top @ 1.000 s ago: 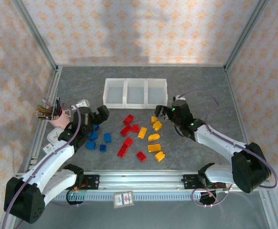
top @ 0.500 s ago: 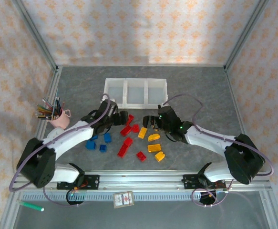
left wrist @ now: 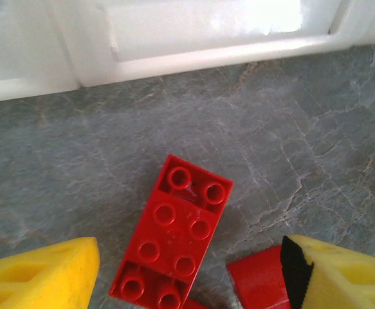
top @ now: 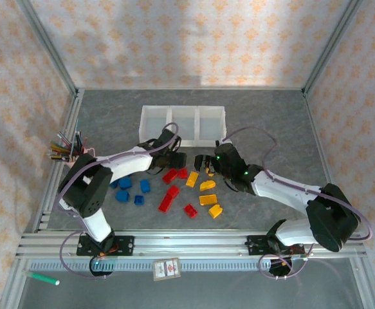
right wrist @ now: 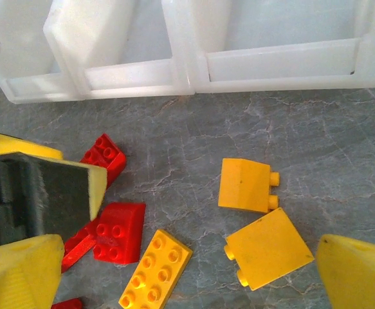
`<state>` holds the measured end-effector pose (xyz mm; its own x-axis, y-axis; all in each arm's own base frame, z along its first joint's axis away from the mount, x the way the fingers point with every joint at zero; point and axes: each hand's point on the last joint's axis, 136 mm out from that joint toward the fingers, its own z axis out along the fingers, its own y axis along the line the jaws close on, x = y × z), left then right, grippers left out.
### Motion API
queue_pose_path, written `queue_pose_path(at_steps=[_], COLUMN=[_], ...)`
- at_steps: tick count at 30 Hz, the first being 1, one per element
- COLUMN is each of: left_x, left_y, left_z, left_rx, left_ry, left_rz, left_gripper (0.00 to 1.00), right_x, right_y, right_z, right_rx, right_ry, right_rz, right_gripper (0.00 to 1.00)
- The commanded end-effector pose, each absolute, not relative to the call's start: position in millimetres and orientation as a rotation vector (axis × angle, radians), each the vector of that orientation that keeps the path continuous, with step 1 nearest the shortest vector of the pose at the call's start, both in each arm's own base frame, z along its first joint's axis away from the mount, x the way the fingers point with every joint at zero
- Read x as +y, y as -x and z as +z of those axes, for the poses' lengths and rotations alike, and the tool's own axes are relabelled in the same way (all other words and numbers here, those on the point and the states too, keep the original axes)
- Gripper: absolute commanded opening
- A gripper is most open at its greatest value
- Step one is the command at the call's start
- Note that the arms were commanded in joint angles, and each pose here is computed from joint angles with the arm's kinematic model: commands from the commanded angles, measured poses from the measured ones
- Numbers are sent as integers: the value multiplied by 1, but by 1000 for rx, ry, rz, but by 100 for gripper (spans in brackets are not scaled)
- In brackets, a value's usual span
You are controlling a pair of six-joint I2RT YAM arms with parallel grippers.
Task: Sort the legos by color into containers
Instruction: Pick up the lego from the center of the table.
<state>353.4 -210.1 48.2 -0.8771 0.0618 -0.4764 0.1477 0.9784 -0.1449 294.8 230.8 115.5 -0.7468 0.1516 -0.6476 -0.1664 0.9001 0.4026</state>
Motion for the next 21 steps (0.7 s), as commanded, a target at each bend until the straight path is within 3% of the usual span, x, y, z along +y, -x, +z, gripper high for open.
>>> queue_pose_path(at_steps=[1,13,21], left_x=[-212,-205,-202], left_y=[-354,-363,-363], left_z=[43,25,39], left_rx=[2664,2668,2637], left_ry=[-217,-218,-201], left_rz=[-194,-91,-92], left_gripper=[75,53,33], right_x=[220,220,221], right_y=[-295,-296,-298], right_z=[114,109,116], right_rx=[2341,2352,2341], right_ry=[-33,-39,-29], right_rz=[532,531,539], right_gripper=[100,100,100])
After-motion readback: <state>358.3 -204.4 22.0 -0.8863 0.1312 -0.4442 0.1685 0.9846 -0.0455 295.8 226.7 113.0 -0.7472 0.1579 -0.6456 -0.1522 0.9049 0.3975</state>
